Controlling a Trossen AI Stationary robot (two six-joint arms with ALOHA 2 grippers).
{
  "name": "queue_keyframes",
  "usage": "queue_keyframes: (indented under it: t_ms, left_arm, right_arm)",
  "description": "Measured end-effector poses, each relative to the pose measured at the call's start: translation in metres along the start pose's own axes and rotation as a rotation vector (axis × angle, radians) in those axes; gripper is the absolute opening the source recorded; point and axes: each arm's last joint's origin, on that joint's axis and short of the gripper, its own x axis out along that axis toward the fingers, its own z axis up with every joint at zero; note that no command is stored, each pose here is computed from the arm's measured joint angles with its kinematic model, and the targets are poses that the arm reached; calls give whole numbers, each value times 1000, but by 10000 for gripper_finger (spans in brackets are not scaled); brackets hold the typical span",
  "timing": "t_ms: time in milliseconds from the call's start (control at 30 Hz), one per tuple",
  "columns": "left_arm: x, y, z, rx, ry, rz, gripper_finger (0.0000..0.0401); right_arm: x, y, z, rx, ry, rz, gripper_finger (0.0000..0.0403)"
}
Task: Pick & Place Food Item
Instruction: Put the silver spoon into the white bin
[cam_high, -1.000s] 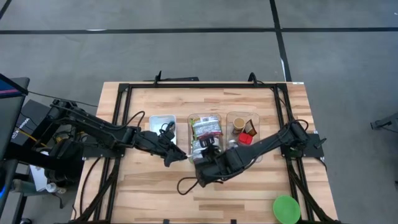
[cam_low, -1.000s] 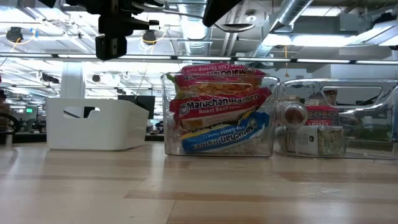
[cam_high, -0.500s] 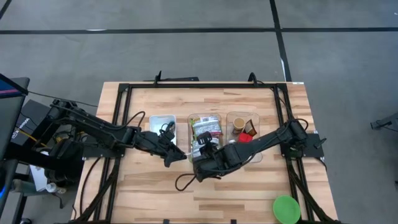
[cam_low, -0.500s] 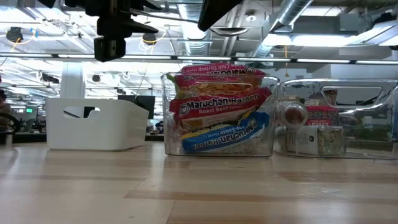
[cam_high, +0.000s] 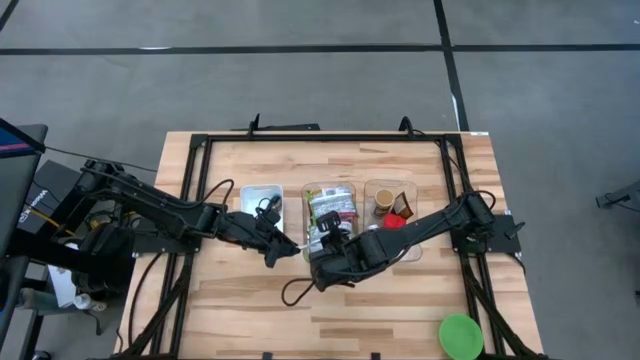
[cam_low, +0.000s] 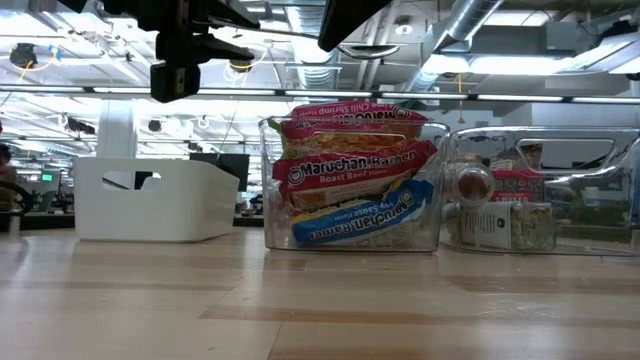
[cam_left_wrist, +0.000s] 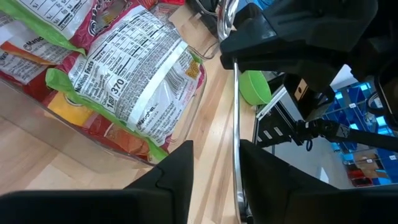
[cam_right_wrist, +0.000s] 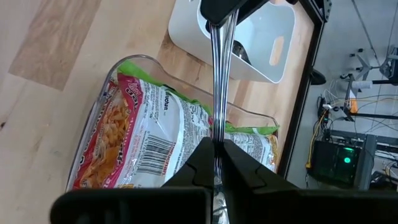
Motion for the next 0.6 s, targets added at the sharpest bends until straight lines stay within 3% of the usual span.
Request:
queue_keyframes:
  t_ms: [600]
  left_arm:
    - [0,-1,1,-1,1,-13,10]
  right_arm:
    - [0,1,0,0,-4,23,7]
